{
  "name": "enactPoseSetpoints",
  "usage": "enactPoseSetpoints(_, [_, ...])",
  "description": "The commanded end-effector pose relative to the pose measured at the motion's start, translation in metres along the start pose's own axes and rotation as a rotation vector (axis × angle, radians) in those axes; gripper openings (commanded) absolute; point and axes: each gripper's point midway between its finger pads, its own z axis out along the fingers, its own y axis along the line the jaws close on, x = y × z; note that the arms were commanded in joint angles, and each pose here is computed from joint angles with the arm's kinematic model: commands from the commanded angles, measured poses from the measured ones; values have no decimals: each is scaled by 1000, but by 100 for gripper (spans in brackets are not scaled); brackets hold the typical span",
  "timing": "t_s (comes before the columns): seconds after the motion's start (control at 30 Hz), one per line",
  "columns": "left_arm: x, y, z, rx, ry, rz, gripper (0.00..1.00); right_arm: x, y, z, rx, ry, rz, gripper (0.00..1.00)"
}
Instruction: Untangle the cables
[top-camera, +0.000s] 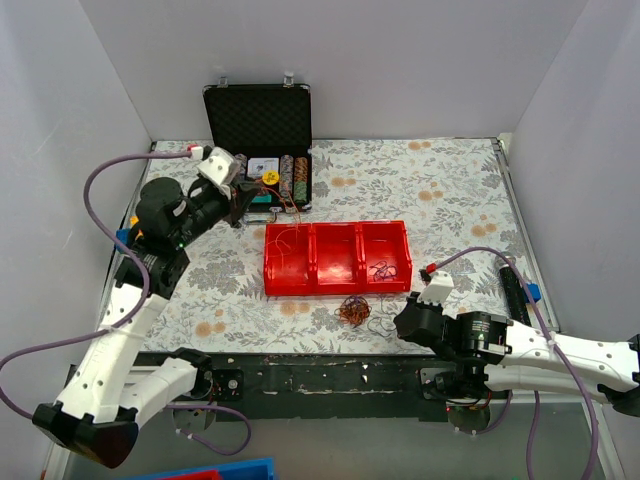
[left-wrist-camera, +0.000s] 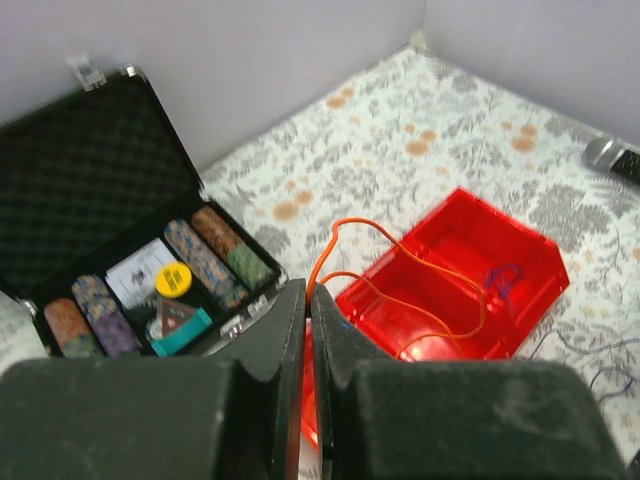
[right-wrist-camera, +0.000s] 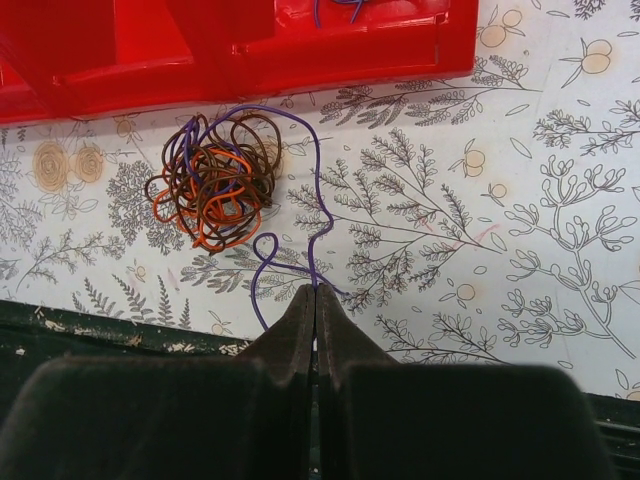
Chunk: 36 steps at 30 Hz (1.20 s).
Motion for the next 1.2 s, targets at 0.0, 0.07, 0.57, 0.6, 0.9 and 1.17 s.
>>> enactPoseSetpoints(0.0, [42, 6, 11, -18, 78, -24, 0, -5, 1, 1, -6, -36, 21, 1])
enactPoseSetpoints(0.07, [59, 6, 17, -16, 113, -53, 0, -6, 1, 2, -5, -38, 23, 1])
enactPoseSetpoints(0.57, [67, 15, 32, -55, 131, -91, 0, -4, -1, 3, -6, -39, 24, 1])
enactPoseSetpoints(0.6, [70, 16, 34, -63, 135, -103, 0, -3, -1, 4, -4, -38, 23, 1])
enactPoseSetpoints(0.9, [45, -7, 56, 13, 104, -158, 0, -1, 0, 6, -4, -31, 23, 1])
enactPoseSetpoints(1.17, [48, -9, 60, 12, 120, -135, 0, -1, 0, 5, -5, -34, 21, 1])
